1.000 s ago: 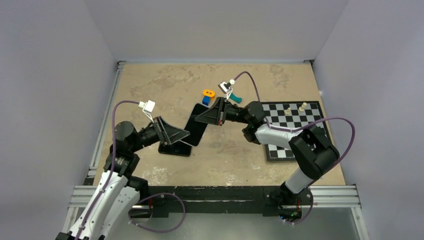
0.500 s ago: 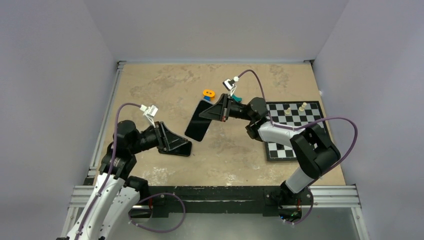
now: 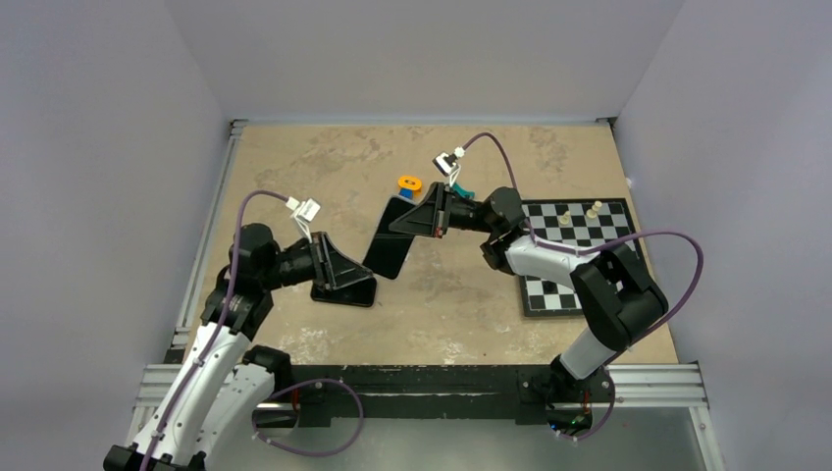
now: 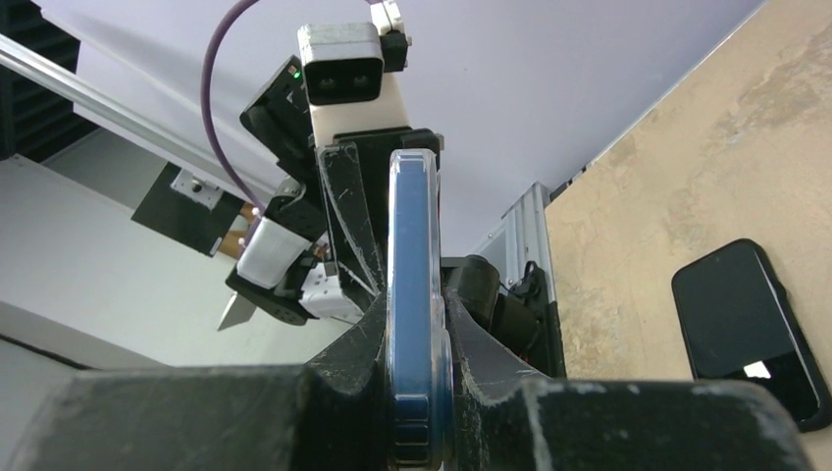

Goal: Take the phone out of the phone case
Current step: Adjust the phone, then remove the phone case from the phone.

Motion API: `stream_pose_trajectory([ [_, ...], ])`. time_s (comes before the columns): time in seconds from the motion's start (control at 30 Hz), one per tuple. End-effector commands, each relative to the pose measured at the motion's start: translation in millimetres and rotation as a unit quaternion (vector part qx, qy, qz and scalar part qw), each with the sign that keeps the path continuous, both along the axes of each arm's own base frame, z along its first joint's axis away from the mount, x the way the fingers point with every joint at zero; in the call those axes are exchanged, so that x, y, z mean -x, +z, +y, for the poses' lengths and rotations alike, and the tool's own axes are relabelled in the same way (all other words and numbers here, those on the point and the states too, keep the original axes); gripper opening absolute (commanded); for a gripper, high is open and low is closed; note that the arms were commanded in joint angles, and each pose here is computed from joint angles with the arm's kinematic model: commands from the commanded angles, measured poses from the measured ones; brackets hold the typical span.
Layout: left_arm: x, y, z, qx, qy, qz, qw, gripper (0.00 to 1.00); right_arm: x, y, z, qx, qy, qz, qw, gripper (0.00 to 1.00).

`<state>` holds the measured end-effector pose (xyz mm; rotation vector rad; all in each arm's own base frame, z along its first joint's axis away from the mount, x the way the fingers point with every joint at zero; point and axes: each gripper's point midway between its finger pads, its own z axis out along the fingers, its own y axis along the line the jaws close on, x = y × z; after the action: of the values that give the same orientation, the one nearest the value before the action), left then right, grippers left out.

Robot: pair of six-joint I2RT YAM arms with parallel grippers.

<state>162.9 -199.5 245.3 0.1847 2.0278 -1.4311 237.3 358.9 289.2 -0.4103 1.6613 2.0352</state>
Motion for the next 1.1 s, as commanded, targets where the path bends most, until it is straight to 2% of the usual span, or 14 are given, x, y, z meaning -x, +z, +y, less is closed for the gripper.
stream_pose_trajectory([
  [0.0,3.0,32.1,-6.3,0.019,-0.038,-0.06,0.997,0.26,11.4,39.6,-3.3,-0.039,0.024,-0.057,0.997,0.0],
  [0.13,6.3,35.6,-9.9,0.022,-0.068,-0.071,0.995,0.12,16.7,39.6,-3.3,-0.035,0.043,-0.059,0.997,0.0],
  [0.33,12.3,49.0,-12.2,0.031,-0.098,-0.119,0.988,0.05,22.6,42.0,-1.6,-0.041,0.086,-0.04,0.995,0.0],
  [0.37,13.2,52.4,-12.1,0.033,-0.1,-0.13,0.986,0.0,23.6,42.6,-1.4,-0.044,0.094,-0.035,0.994,0.0],
  [0.53,19.2,69.7,-13.0,0.054,-0.113,-0.19,0.974,0.0,24.3,46.0,0.6,-0.064,0.127,-0.01,0.99,0.0],
  [0.67,21.1,73.8,-13.3,0.058,-0.119,-0.214,0.968,0.0,27.6,51.9,2.9,-0.08,0.151,0.0,0.985,0.0],
  [1.07,12.1,70.6,-15.2,0.055,-0.117,-0.215,0.968,0.0,43.0,70.4,5.6,-0.117,0.203,0.016,0.972,0.0],
])
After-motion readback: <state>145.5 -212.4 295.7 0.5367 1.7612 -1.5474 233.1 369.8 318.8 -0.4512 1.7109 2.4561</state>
